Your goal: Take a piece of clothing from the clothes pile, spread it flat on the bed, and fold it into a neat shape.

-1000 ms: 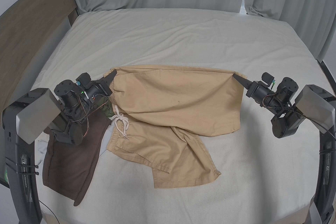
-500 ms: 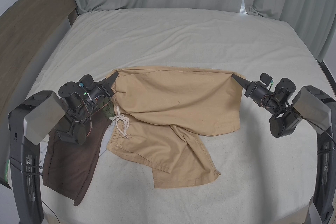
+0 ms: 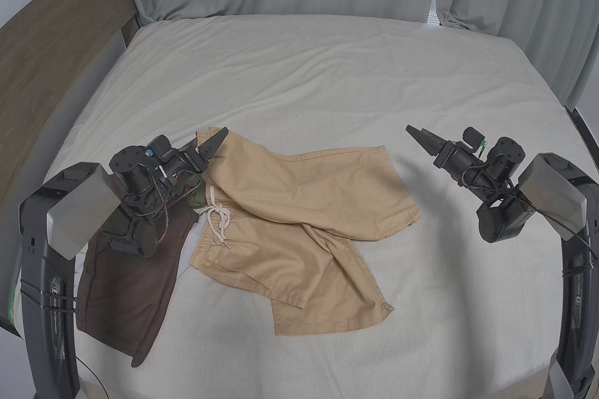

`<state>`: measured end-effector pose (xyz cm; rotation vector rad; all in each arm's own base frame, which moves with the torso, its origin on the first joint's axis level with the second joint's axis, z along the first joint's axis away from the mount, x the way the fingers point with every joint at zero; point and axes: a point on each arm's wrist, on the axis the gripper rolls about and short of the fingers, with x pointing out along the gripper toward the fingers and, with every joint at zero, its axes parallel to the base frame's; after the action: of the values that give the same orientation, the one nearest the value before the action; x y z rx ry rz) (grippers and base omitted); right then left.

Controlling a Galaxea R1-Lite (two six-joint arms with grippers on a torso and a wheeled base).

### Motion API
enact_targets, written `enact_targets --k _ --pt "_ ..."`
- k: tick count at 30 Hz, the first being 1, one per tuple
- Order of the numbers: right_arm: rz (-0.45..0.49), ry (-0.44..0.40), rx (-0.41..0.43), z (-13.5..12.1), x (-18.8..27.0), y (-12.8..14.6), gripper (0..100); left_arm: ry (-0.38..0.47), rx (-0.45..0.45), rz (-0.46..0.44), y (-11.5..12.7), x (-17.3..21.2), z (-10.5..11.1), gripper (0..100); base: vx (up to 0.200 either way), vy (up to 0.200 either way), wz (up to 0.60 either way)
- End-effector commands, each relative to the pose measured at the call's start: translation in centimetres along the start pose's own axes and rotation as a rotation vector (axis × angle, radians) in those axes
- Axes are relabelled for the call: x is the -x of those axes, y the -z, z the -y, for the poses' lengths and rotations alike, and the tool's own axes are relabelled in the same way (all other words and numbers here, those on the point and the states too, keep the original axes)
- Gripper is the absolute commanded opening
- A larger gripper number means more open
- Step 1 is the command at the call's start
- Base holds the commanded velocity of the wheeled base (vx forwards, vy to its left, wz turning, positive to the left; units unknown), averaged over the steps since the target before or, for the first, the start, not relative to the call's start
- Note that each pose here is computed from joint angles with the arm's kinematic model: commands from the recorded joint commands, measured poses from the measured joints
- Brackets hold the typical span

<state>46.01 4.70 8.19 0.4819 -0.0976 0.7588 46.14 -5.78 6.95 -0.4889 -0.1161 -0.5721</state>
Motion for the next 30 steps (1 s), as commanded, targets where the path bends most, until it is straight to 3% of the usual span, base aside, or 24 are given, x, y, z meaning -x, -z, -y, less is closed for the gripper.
enact_targets --k 1,8,9,12,20,23,30 --pt "-0.028 0.005 -0.014 -1.5 0.8 0.1 100 -0.035 0.026 -0.045 0.6 0.4 -0.2 100 0.000 0.000 0.00" --pt "-0.113 0.039 -0.026 -4.7 3.8 0.4 100 -0.084 0.034 -0.053 -1.3 2.1 0.7 100 0.000 0.000 0.00" --pt "-0.162 0.054 -0.046 -6.3 5.3 0.9 100 -0.101 0.052 -0.095 -1.7 4.1 1.9 100 0.000 0.000 0.00" --pt "-0.202 0.068 -0.051 -7.6 6.8 1.2 100 -0.113 0.069 -0.142 -1.8 6.0 3.0 100 0.000 0.000 0.00" --pt "-0.257 0.085 -0.081 -9.8 9.1 1.4 100 -0.120 0.079 -0.173 -3.1 8.8 4.8 100 0.000 0.000 0.00" --pt "-0.286 0.080 -0.107 -11.8 10.6 1.3 100 -0.121 0.060 -0.179 -4.0 10.3 6.0 100 0.000 0.000 0.00" --pt "-0.354 0.126 -0.143 -13.2 11.8 3.3 100 -0.098 0.058 -0.241 -3.7 13.5 6.9 100 0.000 0.000 0.00"
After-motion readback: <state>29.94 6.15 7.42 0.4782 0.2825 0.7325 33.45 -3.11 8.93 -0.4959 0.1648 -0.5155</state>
